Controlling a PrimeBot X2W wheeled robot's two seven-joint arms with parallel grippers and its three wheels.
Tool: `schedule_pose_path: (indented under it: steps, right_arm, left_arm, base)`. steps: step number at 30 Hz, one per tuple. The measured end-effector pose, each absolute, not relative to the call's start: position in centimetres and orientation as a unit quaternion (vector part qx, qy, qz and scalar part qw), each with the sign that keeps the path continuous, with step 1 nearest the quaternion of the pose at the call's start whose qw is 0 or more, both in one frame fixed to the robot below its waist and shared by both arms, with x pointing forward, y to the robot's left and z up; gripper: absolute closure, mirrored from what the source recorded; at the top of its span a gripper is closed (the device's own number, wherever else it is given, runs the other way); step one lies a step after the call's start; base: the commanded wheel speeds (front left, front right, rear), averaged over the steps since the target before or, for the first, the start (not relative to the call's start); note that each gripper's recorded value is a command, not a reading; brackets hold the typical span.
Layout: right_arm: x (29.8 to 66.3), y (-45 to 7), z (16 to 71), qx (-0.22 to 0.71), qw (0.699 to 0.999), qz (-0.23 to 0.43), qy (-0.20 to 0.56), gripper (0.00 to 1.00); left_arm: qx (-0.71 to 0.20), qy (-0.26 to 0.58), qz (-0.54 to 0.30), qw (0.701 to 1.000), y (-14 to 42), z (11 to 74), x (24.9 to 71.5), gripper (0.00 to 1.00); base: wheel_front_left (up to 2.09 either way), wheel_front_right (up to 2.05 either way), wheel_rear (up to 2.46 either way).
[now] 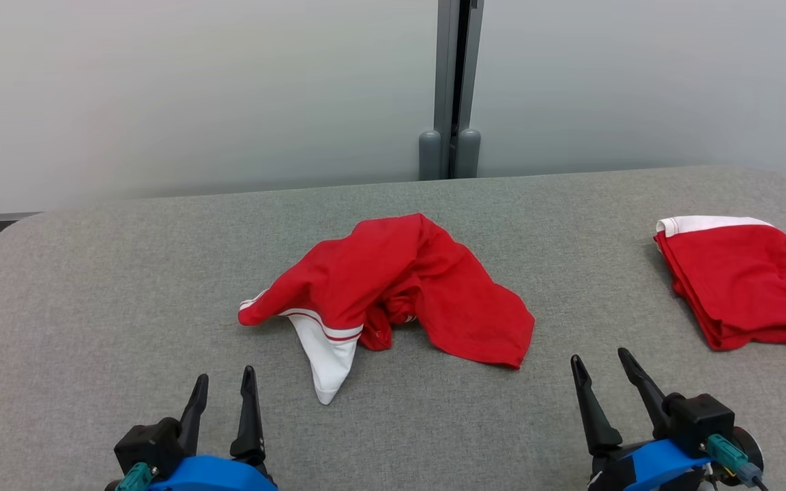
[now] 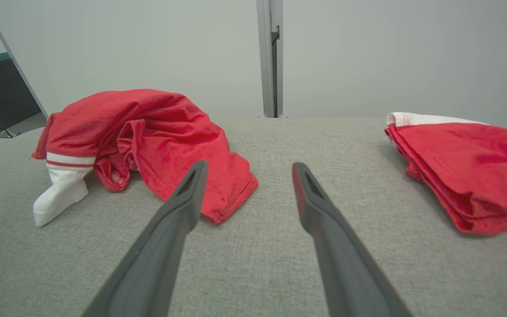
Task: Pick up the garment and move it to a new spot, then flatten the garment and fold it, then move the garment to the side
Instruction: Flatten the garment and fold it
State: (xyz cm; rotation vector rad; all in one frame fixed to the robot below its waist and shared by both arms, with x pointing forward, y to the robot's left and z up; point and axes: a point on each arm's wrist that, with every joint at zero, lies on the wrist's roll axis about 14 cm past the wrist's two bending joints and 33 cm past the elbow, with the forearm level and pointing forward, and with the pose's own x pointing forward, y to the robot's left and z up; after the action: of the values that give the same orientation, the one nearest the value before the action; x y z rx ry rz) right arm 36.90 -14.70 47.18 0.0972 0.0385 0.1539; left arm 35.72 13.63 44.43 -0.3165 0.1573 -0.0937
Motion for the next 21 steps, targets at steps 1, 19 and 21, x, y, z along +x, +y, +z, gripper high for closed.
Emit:
schedule_pose_path:
  steps: [1,19,21]
  right_arm:
    - [36.9,-14.7,47.2,0.048,0.996,0.077,0.02,0.0]
    - [38.4,-12.0,47.1,0.027,0.992,0.122,0.022,0.0]
    - [39.3,-10.3,47.5,0.021,0.989,0.147,0.017,0.0]
  left_arm:
    - [-0.157,0.077,-0.047,0.984,13.6,44.5,35.7,0.0]
    - [-0.152,0.087,-0.044,0.984,13.8,43.6,36.0,0.0]
    - [-0.151,0.087,-0.042,0.984,14.0,43.6,36.3,0.0]
  base:
    - [0.0,0.0,0.0]
    - [0.0,0.0,0.0]
    - [0.0,0.0,0.0]
